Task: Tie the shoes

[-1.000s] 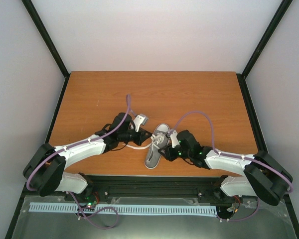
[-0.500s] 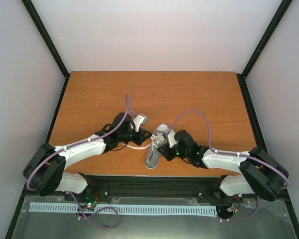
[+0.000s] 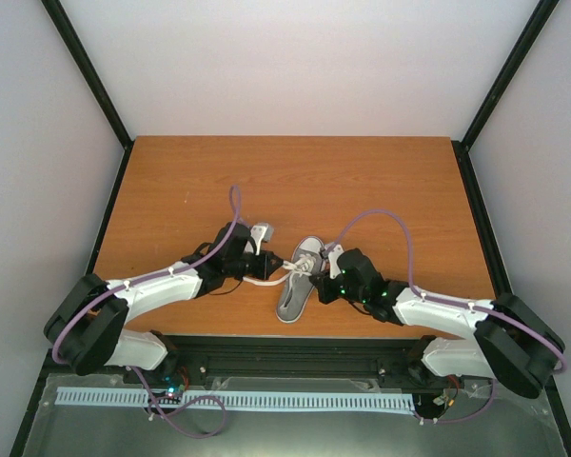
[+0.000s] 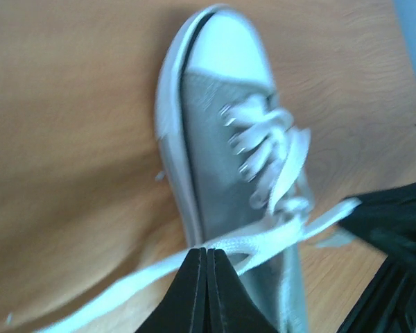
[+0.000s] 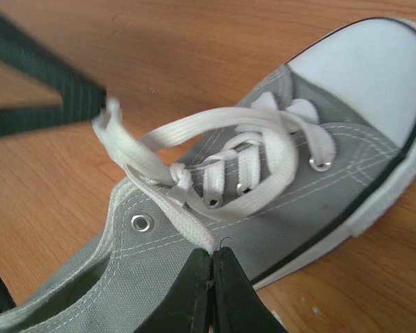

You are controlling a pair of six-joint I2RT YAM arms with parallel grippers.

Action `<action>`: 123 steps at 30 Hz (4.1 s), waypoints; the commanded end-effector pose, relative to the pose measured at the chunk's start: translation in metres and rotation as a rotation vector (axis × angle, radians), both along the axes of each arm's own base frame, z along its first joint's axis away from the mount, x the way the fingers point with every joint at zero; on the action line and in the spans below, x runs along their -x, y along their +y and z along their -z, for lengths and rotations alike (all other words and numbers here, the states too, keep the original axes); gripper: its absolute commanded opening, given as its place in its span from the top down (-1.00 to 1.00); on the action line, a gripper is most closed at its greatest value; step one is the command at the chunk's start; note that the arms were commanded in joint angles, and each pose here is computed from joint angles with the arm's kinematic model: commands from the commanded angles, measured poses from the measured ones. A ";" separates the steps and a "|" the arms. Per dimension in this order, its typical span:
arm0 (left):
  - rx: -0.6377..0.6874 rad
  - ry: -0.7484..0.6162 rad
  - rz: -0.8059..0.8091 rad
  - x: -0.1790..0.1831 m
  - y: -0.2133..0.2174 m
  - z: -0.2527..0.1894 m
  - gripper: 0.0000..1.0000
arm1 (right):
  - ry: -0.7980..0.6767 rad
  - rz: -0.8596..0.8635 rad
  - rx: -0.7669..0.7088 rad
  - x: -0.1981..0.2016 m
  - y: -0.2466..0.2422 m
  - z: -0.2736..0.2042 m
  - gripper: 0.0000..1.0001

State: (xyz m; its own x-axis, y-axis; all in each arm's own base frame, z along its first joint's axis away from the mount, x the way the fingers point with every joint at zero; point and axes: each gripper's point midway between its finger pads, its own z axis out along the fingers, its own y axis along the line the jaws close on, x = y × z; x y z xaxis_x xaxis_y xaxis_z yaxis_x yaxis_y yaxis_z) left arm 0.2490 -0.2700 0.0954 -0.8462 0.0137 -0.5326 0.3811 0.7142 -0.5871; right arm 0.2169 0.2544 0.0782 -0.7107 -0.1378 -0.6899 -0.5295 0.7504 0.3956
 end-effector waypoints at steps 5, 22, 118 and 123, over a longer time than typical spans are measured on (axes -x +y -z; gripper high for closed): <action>-0.006 0.241 -0.066 0.033 0.017 0.042 0.98 | 0.067 0.101 -0.012 -0.008 -0.016 -0.002 0.94; -0.083 -0.060 -0.009 -0.001 0.016 -0.048 -0.20 | 0.167 -0.126 -0.039 0.027 0.004 0.014 0.94; -0.062 0.059 0.459 -0.001 -0.050 0.003 0.49 | 0.185 -0.110 -0.047 0.021 0.010 0.023 0.95; -0.061 0.068 0.461 0.001 -0.049 0.004 0.50 | 0.188 -0.111 -0.049 0.022 0.010 0.024 0.95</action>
